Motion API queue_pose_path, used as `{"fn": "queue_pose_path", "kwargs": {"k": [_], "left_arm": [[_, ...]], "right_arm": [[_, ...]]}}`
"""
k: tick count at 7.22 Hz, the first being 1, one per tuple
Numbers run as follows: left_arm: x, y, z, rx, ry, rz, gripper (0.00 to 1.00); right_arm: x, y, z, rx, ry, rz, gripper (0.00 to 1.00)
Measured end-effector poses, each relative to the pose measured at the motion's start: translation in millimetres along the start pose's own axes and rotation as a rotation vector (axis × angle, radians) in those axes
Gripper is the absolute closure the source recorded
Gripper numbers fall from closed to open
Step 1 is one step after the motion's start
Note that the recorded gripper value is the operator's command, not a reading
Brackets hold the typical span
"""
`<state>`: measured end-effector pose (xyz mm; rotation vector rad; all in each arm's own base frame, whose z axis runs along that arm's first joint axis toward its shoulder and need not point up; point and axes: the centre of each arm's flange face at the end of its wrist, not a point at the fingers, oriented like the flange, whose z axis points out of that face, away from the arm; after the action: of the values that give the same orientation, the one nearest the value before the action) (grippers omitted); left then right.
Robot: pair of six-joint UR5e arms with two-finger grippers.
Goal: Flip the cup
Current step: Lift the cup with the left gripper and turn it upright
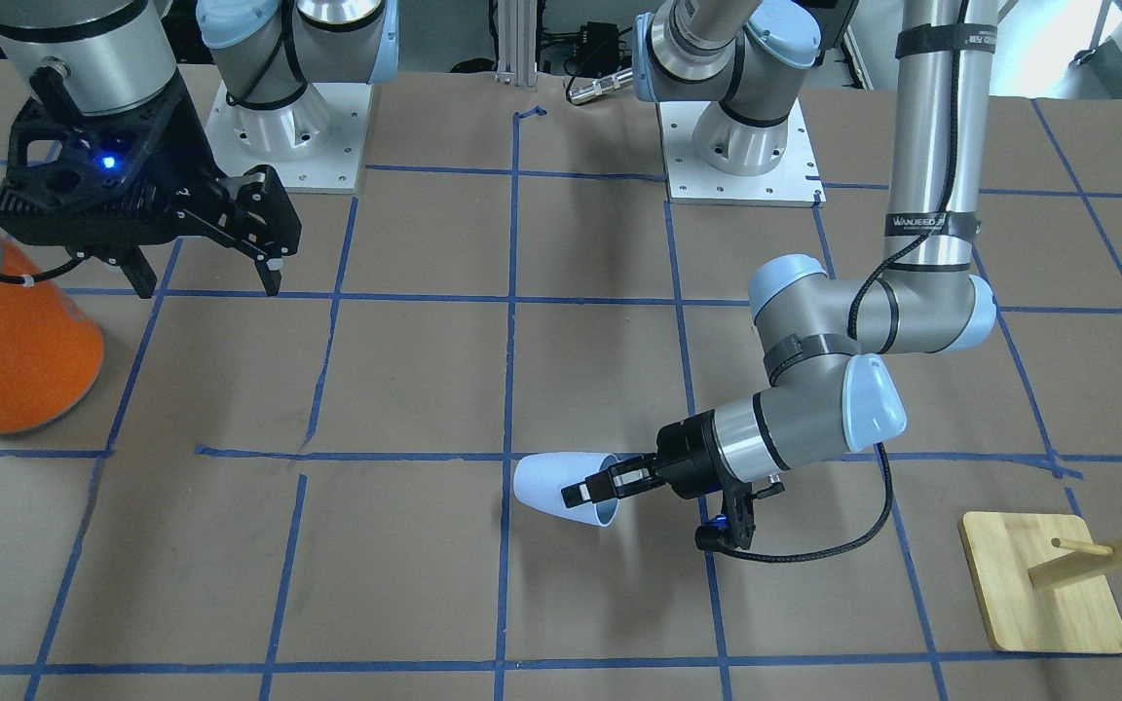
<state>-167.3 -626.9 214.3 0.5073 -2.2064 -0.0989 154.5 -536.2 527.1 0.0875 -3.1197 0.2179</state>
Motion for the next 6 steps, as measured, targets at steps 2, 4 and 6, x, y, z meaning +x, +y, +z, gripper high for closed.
{"fn": "queue_pose_path", "kwargs": {"k": [2, 4, 6], "left_arm": [[30.4, 0.2, -26.0, 0.146, -0.175, 0.064, 1.0], [45.8, -0.7, -48.7, 0.261, -0.446, 0.203, 1.0], [60.2, -13.9, -86.1, 0.274, -0.746, 0.413, 1.0]], "right_arm": [[-0.5, 0.0, 0.2, 0.0, 0.001, -0.001, 0.0], [-1.5, 0.4, -0.1, 0.0, -0.002, 0.0, 0.0], [-1.6, 0.2, 0.3, 0.0, 0.0, 0.001, 0.0]]}}
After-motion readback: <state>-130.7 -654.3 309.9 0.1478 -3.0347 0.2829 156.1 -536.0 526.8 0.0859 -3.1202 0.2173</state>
